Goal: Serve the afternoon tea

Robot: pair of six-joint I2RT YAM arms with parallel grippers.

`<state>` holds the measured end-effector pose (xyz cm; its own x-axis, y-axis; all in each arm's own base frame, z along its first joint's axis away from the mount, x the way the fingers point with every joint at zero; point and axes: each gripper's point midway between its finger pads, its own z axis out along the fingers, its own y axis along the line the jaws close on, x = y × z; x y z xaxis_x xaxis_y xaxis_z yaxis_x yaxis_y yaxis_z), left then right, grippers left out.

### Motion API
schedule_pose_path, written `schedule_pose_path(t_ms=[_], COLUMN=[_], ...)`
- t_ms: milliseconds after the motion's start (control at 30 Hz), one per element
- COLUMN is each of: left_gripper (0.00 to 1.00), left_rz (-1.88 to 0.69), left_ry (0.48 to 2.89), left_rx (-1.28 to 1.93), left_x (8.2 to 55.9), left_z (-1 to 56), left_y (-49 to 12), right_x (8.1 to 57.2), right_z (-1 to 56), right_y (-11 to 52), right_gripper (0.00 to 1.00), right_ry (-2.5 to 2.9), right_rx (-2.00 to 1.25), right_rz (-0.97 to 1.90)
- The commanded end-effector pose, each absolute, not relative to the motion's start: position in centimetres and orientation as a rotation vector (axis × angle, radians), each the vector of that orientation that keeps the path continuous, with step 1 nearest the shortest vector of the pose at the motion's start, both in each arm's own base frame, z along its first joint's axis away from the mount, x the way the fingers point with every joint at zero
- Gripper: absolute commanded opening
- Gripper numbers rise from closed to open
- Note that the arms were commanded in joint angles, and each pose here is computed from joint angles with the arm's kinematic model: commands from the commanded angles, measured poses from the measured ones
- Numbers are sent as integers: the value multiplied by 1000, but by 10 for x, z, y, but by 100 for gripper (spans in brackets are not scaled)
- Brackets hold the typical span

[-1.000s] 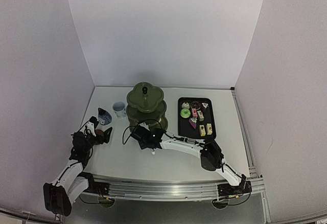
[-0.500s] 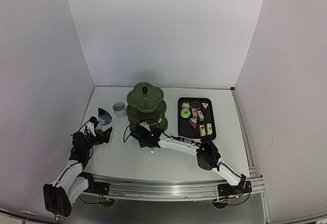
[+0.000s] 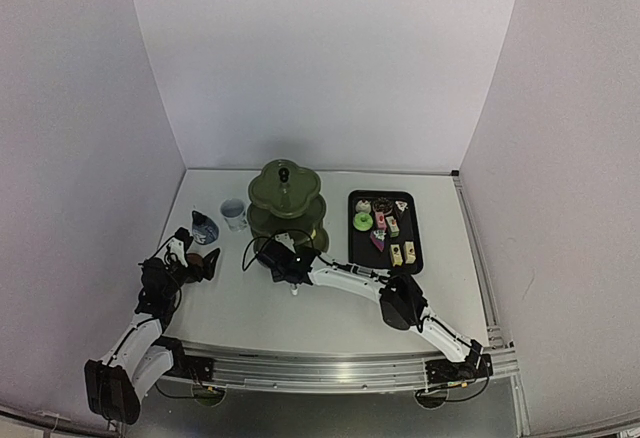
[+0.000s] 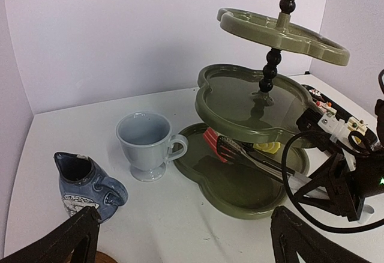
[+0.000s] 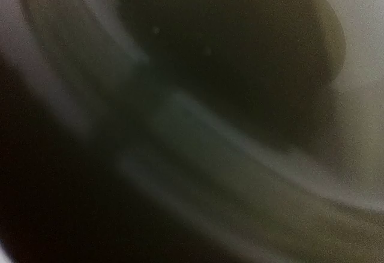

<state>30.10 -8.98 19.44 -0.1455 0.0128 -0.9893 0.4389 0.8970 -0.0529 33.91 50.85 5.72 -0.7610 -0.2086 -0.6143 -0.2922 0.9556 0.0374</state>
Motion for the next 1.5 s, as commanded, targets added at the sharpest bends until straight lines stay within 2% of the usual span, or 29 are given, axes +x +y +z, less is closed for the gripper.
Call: schedule_pose_path(t_ms=[0, 100, 333, 500, 700, 1067, 1467], left_gripper=[100, 100, 100, 100, 100, 100, 100], left_rz=[-395, -395, -396, -396, -398, -400, -405], left_ry=[1646, 1644, 1646, 1645, 1645, 1650, 1654], left_rx=[362, 363, 366, 366, 367, 365, 366], left_x=[298, 298, 298, 298, 297, 298, 297], left_z=[202, 203, 202, 202, 202, 202, 201], left_y=[-93, -93, -93, -93, -94, -94, -94], right_x=[357, 359, 360, 359, 358, 353, 317], right_z=[71, 68, 65, 63, 64, 94, 107], right_y=[519, 519, 519, 518, 519, 517, 507], right_gripper=[2, 5, 23, 27, 36, 37, 36], right_ry=[2405, 2407, 2417, 2421, 2428, 2409, 2445], right_rx=[-260, -252, -241, -234, -235, -234, -258], right_rz=[240, 245, 256, 261, 273, 312, 329])
